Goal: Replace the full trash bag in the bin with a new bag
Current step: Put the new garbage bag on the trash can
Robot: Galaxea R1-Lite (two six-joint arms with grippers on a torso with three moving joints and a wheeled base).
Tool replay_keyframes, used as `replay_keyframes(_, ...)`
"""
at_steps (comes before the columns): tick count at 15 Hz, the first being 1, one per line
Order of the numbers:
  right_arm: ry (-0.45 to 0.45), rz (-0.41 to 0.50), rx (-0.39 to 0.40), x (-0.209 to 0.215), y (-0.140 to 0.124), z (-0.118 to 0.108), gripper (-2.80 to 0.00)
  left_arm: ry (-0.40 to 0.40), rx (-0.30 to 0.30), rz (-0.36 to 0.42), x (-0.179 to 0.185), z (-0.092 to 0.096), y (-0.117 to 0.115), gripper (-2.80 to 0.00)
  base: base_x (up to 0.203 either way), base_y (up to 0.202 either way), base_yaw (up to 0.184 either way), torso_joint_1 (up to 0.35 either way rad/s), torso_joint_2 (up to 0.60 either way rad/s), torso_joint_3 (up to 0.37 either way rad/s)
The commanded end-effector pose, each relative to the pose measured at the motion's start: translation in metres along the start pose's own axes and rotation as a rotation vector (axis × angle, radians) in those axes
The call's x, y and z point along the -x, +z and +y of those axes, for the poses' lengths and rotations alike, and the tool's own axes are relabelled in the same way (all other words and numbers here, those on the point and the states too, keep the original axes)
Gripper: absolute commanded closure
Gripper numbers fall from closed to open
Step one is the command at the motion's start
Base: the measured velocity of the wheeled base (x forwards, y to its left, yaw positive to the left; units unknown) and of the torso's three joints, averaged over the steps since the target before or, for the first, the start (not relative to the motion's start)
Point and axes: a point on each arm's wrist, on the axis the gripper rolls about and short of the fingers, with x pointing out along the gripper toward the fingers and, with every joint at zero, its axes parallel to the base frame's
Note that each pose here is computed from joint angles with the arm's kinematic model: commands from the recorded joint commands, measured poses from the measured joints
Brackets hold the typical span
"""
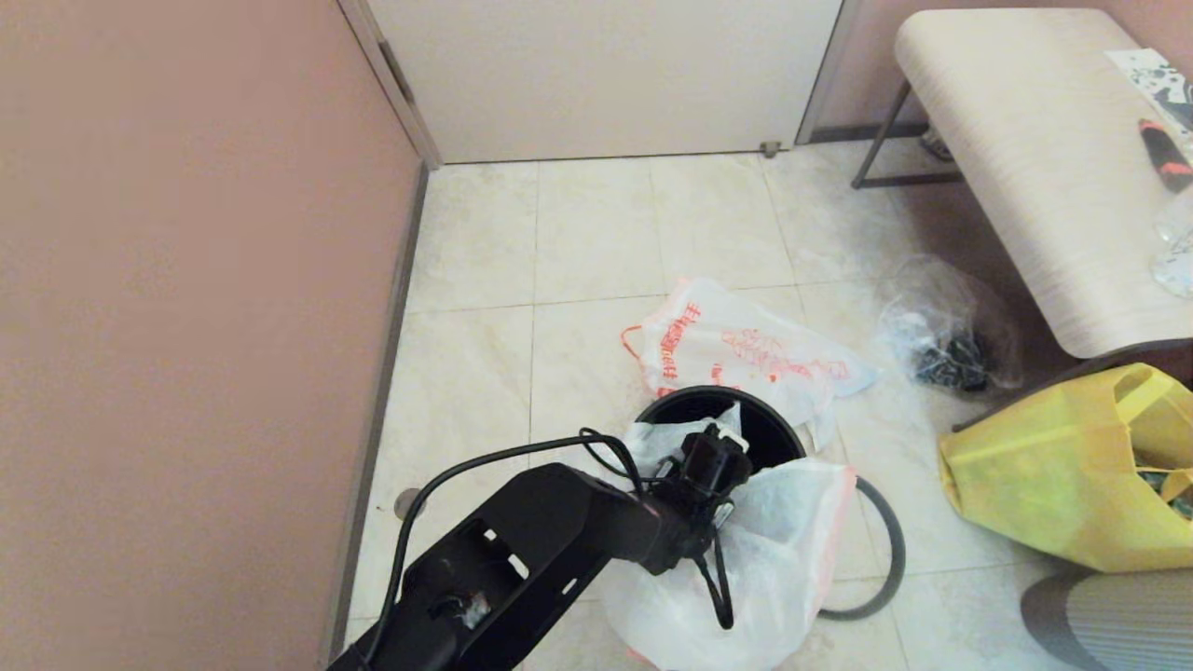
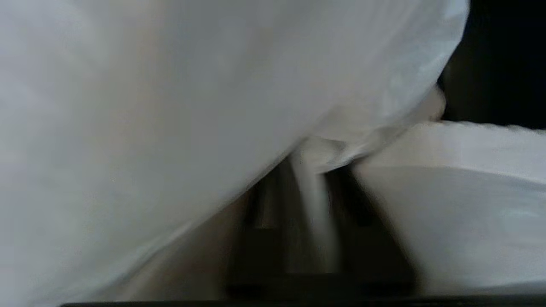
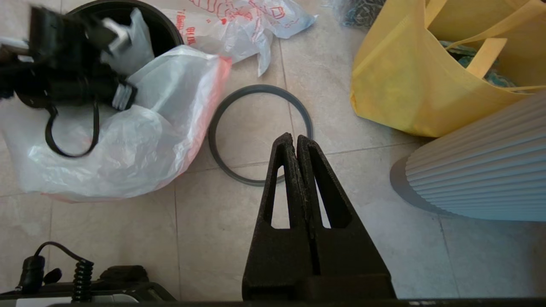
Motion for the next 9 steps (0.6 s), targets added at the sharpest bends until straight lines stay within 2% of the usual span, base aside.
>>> replay_keyframes(1, 0.000, 0.002, 0.000, 0.000, 0.000, 0.000, 0.00, 0.007, 0.020, -0.039, 0.011, 0.005, 0.017, -2.80, 0.000, 0.000, 0.000, 0.000, 0.00, 0.000)
replay_keyframes(3, 0.000, 0.002, 0.000, 0.000, 0.000, 0.000, 0.00, 0.009, 0.081, -0.074, 0.035, 0.012, 0.044, -2.80, 0.000, 0.000, 0.000, 0.000, 0.00, 0.000)
replay_keyframes(4, 0.000, 0.002, 0.000, 0.000, 0.000, 0.000, 0.00, -0.003, 0.106, -0.067, 0.051, 0.016, 0.056, -2.80, 0.000, 0.000, 0.000, 0.000, 0.00, 0.000)
replay_keyframes(6, 0.000, 0.002, 0.000, 0.000, 0.000, 0.000, 0.00, -0.045, 0.141, 0.043, 0.076, 0.013, 0.062, -2.80, 0.000, 0.000, 0.000, 0.000, 0.00, 0.000)
replay_keyframes(9, 0.000, 0.002, 0.000, 0.000, 0.000, 0.000, 0.00, -0.072, 0.227, 0.161, 0.106, 0.018, 0.069, -2.80, 0.000, 0.000, 0.000, 0.000, 0.00, 0.000)
